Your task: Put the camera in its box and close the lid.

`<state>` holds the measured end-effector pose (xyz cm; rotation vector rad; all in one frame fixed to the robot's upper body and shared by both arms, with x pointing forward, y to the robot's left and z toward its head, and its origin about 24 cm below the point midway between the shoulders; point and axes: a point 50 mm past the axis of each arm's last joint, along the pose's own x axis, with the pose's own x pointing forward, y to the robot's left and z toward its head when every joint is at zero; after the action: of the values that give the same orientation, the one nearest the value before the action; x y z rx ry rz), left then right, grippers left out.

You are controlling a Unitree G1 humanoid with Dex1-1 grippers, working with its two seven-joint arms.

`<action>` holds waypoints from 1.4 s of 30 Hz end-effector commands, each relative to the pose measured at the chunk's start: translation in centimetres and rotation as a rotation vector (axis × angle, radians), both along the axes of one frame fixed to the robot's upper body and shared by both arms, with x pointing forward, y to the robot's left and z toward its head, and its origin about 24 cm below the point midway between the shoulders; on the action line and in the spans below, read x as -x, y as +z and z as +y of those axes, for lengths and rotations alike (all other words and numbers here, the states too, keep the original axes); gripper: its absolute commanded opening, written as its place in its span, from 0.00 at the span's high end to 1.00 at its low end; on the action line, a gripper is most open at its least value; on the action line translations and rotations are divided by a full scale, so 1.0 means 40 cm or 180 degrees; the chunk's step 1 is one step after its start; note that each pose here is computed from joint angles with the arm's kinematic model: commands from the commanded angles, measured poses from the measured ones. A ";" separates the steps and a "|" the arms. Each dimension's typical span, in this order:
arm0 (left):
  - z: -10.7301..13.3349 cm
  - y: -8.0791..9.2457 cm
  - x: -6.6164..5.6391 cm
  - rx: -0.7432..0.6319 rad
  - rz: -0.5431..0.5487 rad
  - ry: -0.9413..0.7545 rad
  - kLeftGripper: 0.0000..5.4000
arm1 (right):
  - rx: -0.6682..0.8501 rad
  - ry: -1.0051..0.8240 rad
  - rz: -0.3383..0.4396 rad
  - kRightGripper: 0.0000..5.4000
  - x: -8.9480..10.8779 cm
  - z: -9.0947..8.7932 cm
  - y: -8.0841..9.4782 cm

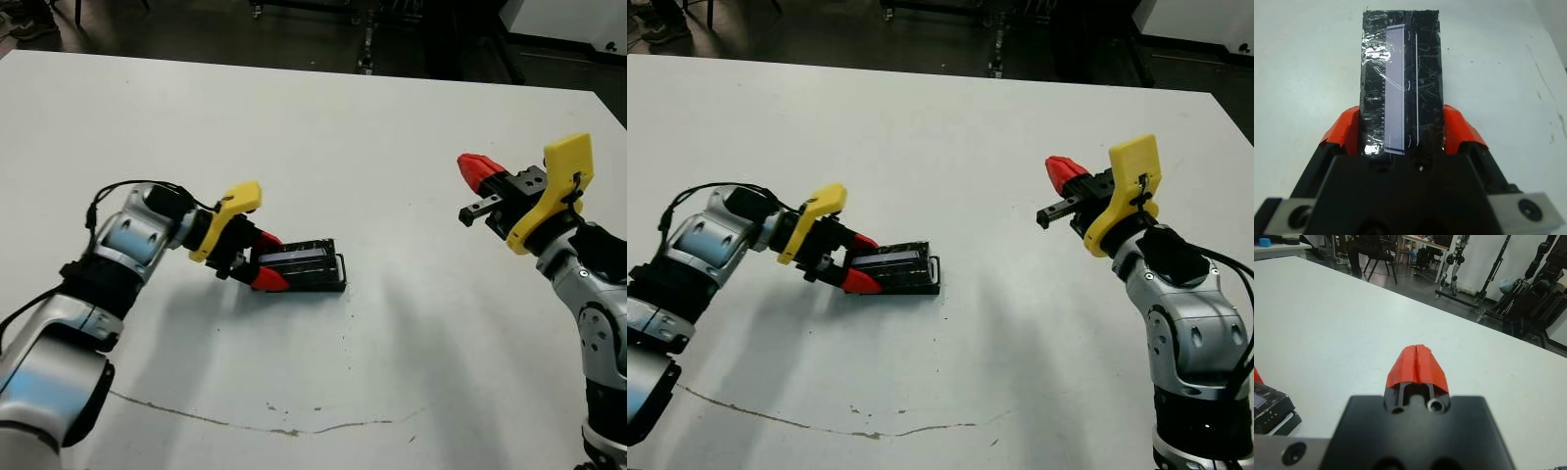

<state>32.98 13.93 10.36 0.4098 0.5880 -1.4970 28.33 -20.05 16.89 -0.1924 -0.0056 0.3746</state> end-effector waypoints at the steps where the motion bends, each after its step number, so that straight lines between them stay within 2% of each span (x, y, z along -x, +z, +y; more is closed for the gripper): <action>1: -0.044 -0.058 0.024 -0.0069 0.0274 -0.0141 0.41 | 0.0037 -0.0074 0.0040 1.00 0.004 -0.012 -0.001; 15: -0.068 -0.074 0.023 -0.0187 0.0143 -0.0125 0.41 | 0.0039 -0.0095 0.0036 1.00 0.004 -0.013 -0.001; 22: -0.087 -0.072 0.021 -0.0144 -0.0064 -0.0120 0.41 | 0.0012 -0.0087 0.0065 1.00 0.003 -0.014 -0.002; 27: -0.103 -0.074 0.025 -0.0229 -0.0014 -0.0082 0.41 | 0.0037 -0.0079 0.0039 1.00 0.004 -0.015 -0.003; 42: -0.117 -0.064 0.025 -0.0566 -0.0134 -0.0434 0.41 | 0.0062 -0.0102 0.0028 1.00 0.005 -0.013 -0.001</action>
<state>33.12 10.87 10.07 0.6229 0.6084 -1.4859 28.27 -20.12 16.92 -0.1935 -0.0014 0.3688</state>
